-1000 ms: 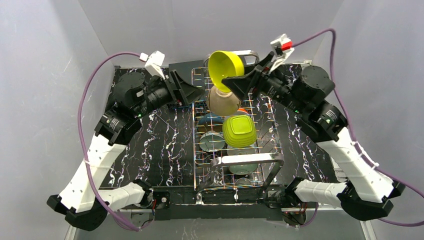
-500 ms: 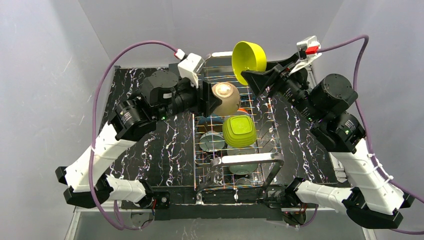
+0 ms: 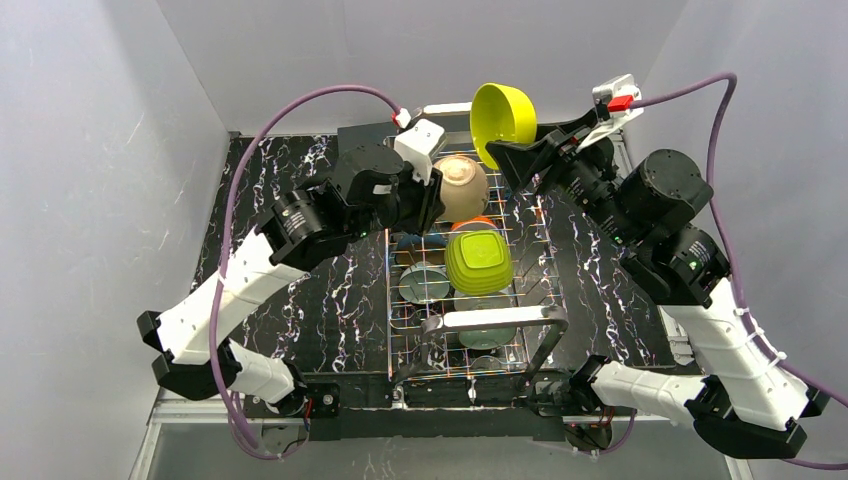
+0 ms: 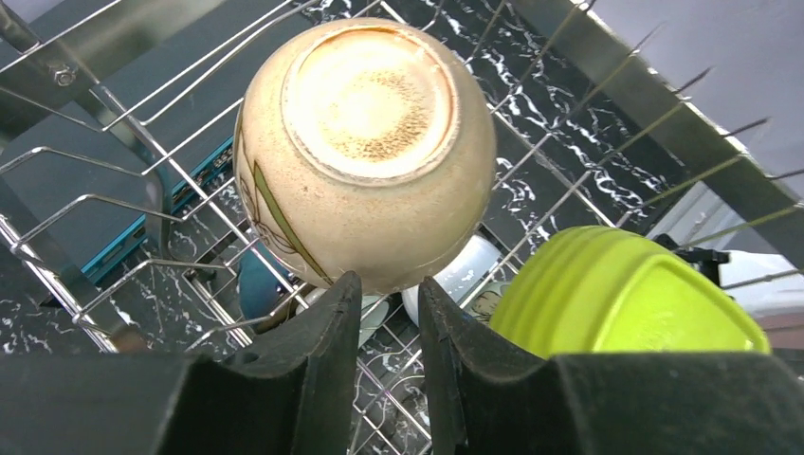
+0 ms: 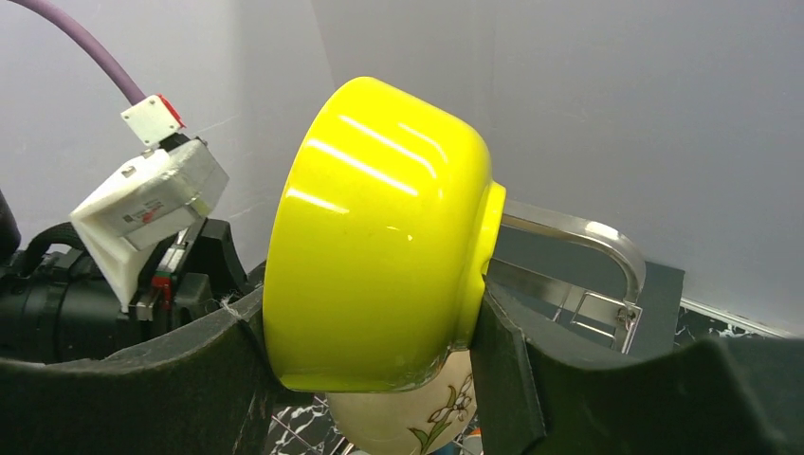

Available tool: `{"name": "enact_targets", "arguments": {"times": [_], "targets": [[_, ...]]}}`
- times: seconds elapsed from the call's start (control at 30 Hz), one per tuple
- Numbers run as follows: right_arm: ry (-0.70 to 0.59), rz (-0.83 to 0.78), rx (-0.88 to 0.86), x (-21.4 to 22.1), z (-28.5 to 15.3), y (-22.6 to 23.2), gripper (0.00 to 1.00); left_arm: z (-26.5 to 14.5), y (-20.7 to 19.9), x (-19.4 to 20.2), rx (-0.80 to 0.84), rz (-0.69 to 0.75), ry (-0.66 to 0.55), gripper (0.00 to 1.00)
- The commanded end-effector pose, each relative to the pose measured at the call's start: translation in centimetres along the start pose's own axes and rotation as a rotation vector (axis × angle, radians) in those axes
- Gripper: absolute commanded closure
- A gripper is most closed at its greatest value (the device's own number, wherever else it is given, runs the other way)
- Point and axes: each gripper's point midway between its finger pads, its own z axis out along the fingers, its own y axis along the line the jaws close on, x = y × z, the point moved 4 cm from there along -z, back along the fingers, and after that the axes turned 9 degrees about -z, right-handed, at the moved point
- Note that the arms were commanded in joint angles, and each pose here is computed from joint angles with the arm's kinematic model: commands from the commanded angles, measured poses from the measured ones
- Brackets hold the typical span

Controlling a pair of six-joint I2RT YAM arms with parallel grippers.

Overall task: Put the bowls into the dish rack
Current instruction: Pick up the bowl from the center of the board.

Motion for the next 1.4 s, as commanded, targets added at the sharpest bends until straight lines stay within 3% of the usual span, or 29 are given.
{"name": "enact_targets", "arguments": {"times": [0.0, 0.5, 0.7, 1.0, 1.37], "targets": [[-0.076, -0.023, 0.022, -1.9, -0.3, -0.4, 0.99, 1.1, 0.9, 0.4, -0.077, 0.022, -0.005, 0.74], [-0.053, -0.081, -0.003, -1.3, -0.6, -0.3, 0.99, 7.3, 2.0, -2.6, -0.272, 0.093, -0.130, 0.73], [-0.041, -0.098, -0.008, -1.0, -0.6, -0.3, 0.99, 7.3, 2.6, -3.8, -0.324, 0.092, -0.185, 0.72], [-0.046, -0.215, -0.116, -0.6, -0.3, 0.7, 0.99, 1.5, 2.5, -5.0, -0.236, 0.028, -0.272, 0.54], [0.018, -0.402, -0.327, 2.4, 2.3, 2.8, 0.99, -6.7, 6.5, -4.4, -0.378, -0.050, -0.374, 0.33]]}}
